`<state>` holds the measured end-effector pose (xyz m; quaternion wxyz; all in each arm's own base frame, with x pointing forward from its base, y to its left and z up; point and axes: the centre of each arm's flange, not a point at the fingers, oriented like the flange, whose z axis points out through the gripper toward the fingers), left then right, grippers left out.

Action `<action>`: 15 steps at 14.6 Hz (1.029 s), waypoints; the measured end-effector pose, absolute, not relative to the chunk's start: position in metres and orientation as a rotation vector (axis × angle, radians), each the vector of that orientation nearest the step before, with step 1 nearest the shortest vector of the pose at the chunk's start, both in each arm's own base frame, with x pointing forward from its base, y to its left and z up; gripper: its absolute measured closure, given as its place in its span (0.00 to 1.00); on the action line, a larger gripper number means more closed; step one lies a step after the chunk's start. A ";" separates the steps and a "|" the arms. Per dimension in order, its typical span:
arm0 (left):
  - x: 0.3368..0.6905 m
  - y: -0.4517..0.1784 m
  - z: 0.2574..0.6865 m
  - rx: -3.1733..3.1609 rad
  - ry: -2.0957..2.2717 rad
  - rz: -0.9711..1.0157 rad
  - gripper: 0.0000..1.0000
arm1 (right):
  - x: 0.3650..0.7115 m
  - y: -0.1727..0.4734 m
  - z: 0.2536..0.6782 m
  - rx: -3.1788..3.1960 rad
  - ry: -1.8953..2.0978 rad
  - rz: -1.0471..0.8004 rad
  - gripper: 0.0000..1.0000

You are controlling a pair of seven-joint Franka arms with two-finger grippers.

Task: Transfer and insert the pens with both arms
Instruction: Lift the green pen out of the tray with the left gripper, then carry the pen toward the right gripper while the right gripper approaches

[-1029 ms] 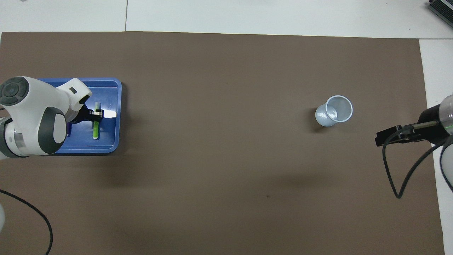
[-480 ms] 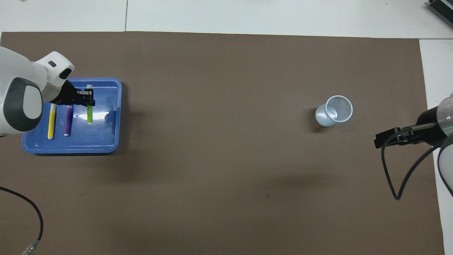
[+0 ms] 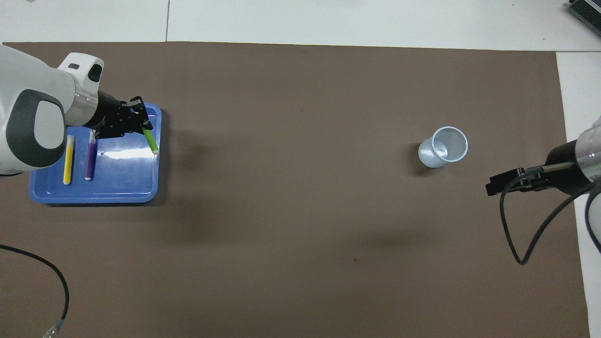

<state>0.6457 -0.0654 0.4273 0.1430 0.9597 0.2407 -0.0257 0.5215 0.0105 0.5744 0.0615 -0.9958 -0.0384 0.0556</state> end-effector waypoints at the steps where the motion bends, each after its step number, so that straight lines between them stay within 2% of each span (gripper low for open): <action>1: 0.642 -0.072 0.436 2.733 0.758 -0.095 0.83 | 0.522 0.013 0.574 -2.979 -0.109 0.161 0.00; 7: 0.617 -0.145 0.469 2.588 1.106 -0.248 0.83 | 0.528 0.013 0.565 -2.765 0.058 0.138 0.00; 15: 0.567 -0.288 0.490 2.393 1.499 -0.345 0.83 | 0.548 0.076 0.546 -2.494 0.491 0.109 0.00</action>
